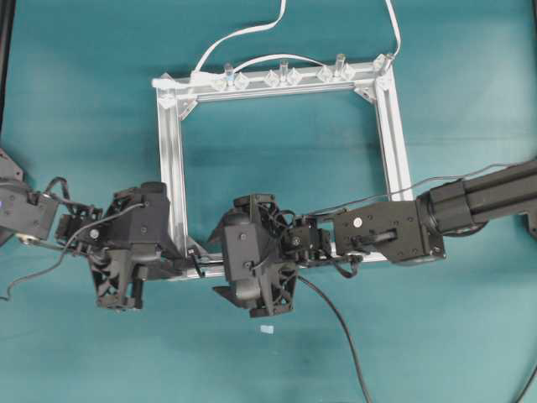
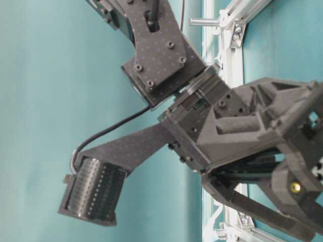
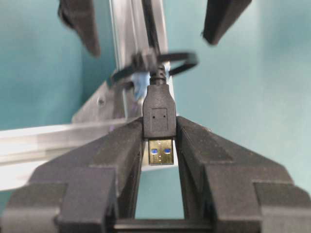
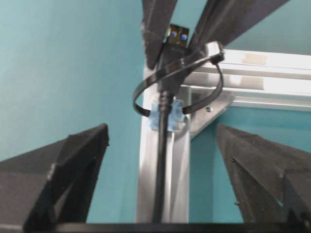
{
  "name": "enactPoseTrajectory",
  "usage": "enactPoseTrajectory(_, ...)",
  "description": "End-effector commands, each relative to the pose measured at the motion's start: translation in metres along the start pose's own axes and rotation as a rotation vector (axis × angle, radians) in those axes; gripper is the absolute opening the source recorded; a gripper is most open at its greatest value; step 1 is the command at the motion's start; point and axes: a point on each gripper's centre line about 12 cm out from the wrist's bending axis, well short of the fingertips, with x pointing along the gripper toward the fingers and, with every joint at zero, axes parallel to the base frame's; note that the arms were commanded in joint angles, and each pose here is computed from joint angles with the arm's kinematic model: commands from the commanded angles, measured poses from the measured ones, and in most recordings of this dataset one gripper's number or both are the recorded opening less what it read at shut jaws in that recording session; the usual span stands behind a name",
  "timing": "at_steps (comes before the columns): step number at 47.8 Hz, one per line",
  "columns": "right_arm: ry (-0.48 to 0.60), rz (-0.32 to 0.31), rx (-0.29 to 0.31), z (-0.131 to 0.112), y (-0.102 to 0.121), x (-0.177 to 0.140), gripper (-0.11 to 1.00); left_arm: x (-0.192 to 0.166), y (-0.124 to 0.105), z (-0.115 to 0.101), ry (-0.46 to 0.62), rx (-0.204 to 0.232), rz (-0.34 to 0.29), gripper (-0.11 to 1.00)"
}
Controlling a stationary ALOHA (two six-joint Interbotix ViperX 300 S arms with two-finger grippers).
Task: Insert the wire through the string loop located on the left side.
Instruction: 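Pull the plug leftward through the loop with the left gripper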
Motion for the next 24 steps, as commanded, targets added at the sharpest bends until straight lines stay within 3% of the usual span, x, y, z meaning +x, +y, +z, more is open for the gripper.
enactPoseTrajectory(1, -0.035, 0.008, -0.002, 0.013, 0.003, -0.006, 0.91, -0.01, -0.002, 0.004, -0.018, -0.002, -0.009, 0.21)
enactPoseTrajectory(24, -0.035, 0.007, -0.001, 0.013, 0.003, -0.006, 0.91, -0.043, 0.004, -0.021, 0.055, -0.027, 0.003, 0.21)
